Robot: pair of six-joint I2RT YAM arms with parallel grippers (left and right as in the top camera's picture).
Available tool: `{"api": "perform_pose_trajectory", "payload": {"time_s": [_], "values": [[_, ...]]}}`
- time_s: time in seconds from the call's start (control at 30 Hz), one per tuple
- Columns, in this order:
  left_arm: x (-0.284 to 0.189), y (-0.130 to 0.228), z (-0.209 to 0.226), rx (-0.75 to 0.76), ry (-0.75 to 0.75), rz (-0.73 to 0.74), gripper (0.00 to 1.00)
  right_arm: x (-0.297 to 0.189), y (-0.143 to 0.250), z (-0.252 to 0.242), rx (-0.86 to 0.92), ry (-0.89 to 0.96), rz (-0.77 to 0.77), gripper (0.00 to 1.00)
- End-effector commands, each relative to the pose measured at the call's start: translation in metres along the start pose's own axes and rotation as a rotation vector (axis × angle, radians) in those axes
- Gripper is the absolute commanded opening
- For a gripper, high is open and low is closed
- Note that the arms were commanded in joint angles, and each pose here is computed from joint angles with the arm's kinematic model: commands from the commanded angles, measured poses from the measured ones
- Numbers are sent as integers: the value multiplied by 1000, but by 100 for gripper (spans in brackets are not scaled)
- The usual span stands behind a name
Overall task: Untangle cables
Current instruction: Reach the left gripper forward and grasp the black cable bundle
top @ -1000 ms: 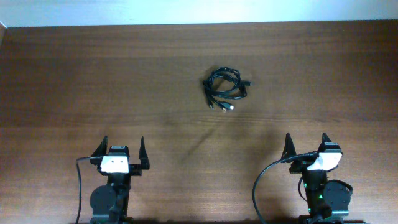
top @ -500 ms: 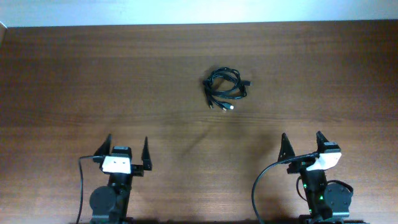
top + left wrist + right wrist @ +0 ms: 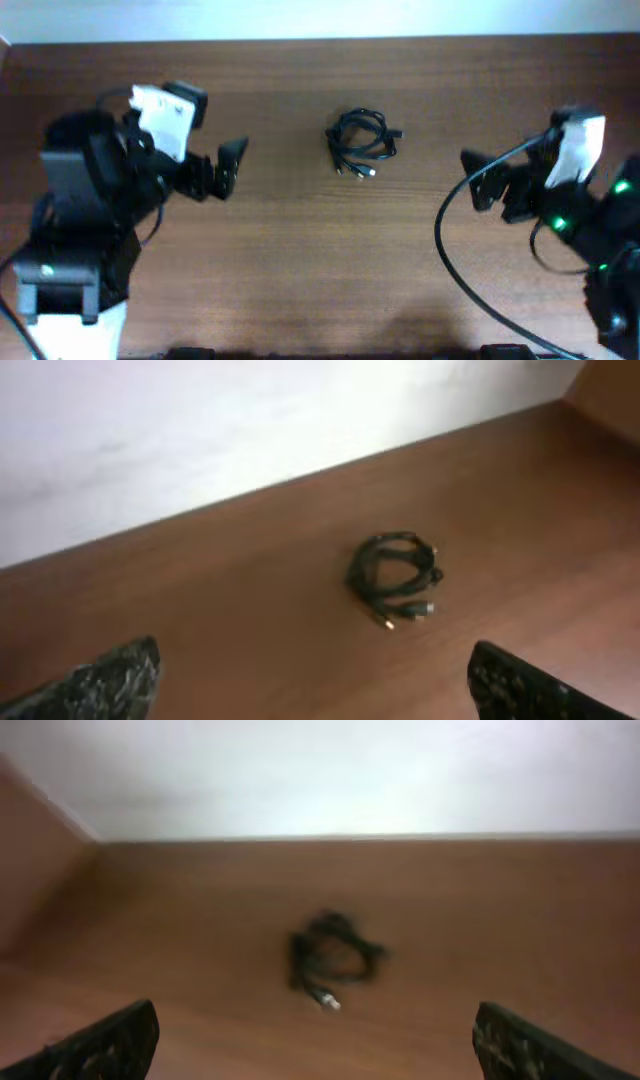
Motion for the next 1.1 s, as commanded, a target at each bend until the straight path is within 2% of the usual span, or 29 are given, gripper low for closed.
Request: {"api": "perform_pose_trajectory", "payload": {"time_s": [0.0, 0.1, 0.17, 0.23, 0.3, 0.37, 0.43, 0.5, 0.53, 0.6, 0.67, 0.73, 0.8, 0.9, 1.0, 1.07], "values": [[-4, -32, -8, 27, 66, -68, 98, -27, -39, 46, -96, -199, -66, 99], [2, -33, -6, -21, 72, -64, 98, -34, -52, 18, -84, 24, -43, 99], [21, -28, -5, -38, 90, -23, 98, -34, -55, 9, -116, 89, -3, 99], [56, -14, 4, -126, 21, 70, 98, -30, -57, -3, -122, 157, 25, 99], [97, -7, -10, -116, 64, 124, 98, -29, -60, -4, -124, 162, 18, 99], [142, 2, -37, -76, 118, 169, 98, -29, -61, -4, -126, 163, 14, 99], [188, 25, -55, -31, 74, 250, 98, -30, -57, -4, -121, 164, 29, 99], [217, 48, -71, -11, 114, 320, 98, -30, -54, -4, -117, 164, 41, 99], [228, 63, -85, 46, 211, 360, 98, -30, -53, -5, -115, 164, 47, 99], [237, 91, -119, 264, 507, 374, 98, -30, -51, -5, -113, 164, 53, 99], [246, 117, -126, 425, 617, 397, 98, -30, -50, -4, -110, 161, 60, 99], [253, 124, -125, 550, 647, 370, 98, -29, -48, -5, -113, 161, 71, 99], [267, 113, -111, 643, 539, 329, 98, -29, -44, -6, -108, 162, 88, 99], [264, 117, -120, 617, 605, 314, 98, -30, -39, -6, -113, 163, 111, 99], [271, 145, -118, 595, 619, 414, 98, -30, -34, -7, -113, 164, 131, 100], [288, 177, -118, 568, 650, 486, 98, -30, -33, -7, -110, 164, 137, 100]]}}
Point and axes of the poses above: each gripper's point midway between its finger pads, its own x axis out along the fingers, its own z axis along the line the jaws close on, y = z × x, the point moved 2 cm from there along -x, back along the fingers, and after that the axes turned 1 degree about x, right-handed, at the moved point
